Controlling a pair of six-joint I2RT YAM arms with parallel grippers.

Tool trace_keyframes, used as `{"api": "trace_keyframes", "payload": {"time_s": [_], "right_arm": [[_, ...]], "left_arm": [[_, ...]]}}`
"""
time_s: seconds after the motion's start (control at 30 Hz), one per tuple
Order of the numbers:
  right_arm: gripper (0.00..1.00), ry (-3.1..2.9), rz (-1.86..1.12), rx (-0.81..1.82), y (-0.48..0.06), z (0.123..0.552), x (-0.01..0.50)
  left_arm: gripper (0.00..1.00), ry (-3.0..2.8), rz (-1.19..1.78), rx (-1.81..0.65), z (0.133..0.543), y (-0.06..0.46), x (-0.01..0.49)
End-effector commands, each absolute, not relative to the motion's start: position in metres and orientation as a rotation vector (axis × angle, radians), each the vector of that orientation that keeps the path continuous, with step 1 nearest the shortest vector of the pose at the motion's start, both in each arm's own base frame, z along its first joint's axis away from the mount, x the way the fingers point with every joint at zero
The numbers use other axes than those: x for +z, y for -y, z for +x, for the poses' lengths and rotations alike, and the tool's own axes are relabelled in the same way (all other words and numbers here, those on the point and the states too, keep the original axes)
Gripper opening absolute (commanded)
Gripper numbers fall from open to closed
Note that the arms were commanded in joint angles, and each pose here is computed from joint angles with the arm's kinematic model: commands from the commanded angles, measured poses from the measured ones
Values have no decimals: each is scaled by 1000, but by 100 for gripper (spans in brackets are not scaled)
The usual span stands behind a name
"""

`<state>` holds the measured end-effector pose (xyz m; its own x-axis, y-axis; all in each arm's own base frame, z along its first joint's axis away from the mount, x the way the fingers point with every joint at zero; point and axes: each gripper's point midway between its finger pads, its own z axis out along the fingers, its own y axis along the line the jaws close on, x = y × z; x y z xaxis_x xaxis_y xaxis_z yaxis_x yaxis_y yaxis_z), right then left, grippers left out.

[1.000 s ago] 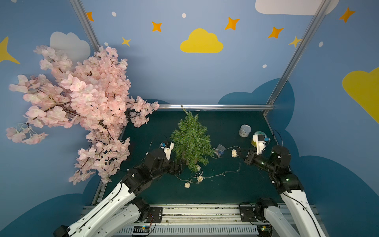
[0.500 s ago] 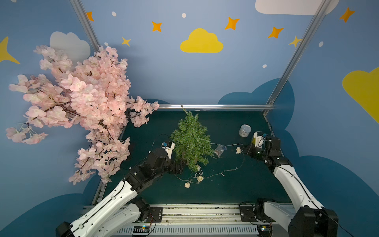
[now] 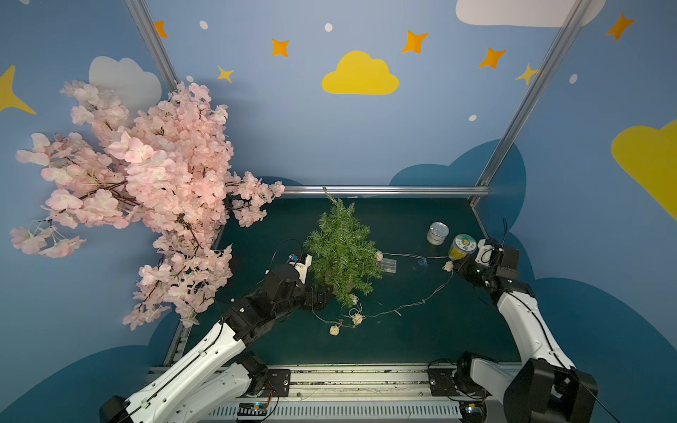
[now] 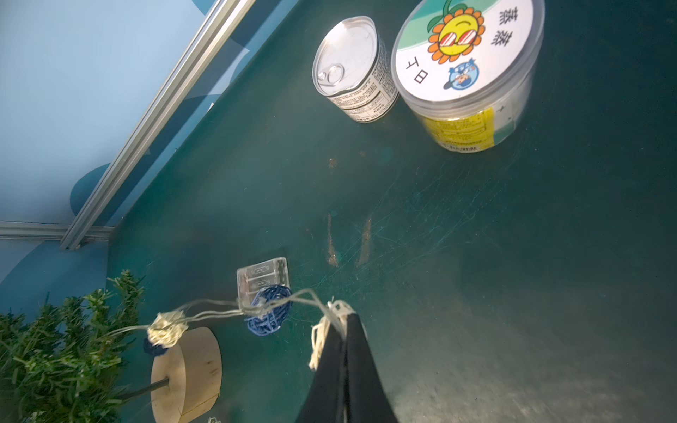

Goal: Remove string lights from the small christmas tree
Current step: Place the light string at the center of the board.

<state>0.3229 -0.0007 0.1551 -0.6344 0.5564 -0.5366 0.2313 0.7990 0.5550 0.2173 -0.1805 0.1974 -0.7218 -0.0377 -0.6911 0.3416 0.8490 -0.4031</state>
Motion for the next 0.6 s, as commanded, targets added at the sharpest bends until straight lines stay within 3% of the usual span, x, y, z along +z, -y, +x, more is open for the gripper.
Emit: {"api": "trace_keyframes", "payload": {"time_s": [0.0,0.13,0.33,0.53,0.57], "right_arm": [[0,-2216,616,529,11,317,164],[0,-2134,659,504,25,310,180],[0,-2083,501,646,-5,302,212],[0,-2220,409,611,-24,285,197],[8,-2255,401,598,-27,282,191]], "left_arm": [[93,-2294,222,-650,216,177,194],[93,-2292,221,-644,215,175,195],[93,-2291,218,-646,216,175,193],[93,-2293,229,-639,217,177,199],[93,-2292,237,-636,217,178,200]]}}
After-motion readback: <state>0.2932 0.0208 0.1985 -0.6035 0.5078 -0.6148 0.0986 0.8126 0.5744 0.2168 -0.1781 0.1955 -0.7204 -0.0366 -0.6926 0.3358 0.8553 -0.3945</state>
